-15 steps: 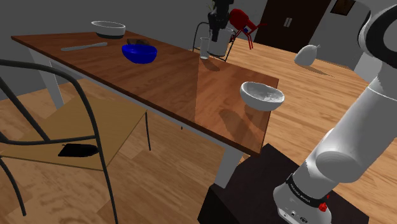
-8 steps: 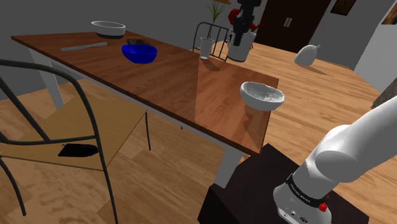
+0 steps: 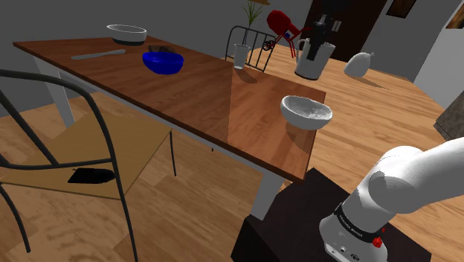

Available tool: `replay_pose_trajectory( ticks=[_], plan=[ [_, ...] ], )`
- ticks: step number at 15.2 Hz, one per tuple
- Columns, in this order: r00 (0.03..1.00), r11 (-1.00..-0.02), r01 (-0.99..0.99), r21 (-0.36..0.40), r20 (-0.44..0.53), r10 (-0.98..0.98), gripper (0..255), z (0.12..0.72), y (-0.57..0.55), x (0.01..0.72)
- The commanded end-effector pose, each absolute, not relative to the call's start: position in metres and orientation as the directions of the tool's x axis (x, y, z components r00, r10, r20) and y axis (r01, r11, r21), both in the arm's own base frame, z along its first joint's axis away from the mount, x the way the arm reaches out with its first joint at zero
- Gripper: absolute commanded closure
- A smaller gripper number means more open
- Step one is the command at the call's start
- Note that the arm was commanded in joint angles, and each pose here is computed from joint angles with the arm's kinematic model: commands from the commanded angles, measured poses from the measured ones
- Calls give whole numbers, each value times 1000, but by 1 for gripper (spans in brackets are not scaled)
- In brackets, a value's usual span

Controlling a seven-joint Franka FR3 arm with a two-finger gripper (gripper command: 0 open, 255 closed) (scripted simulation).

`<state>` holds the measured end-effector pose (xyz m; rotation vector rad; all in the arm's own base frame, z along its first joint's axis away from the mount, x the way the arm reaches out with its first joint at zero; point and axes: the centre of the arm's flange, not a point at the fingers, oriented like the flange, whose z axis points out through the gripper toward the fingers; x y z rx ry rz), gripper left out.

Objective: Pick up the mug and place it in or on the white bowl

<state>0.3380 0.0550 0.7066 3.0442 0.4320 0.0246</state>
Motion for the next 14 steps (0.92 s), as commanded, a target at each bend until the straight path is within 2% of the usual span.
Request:
replay_pose_trajectory(
  ticks=[1,14],
  plan=[
    [960,-958,278,68,7,279,255,706,45,312],
    [960,-958,278,68,7,279,255,637,45,312]
  ],
)
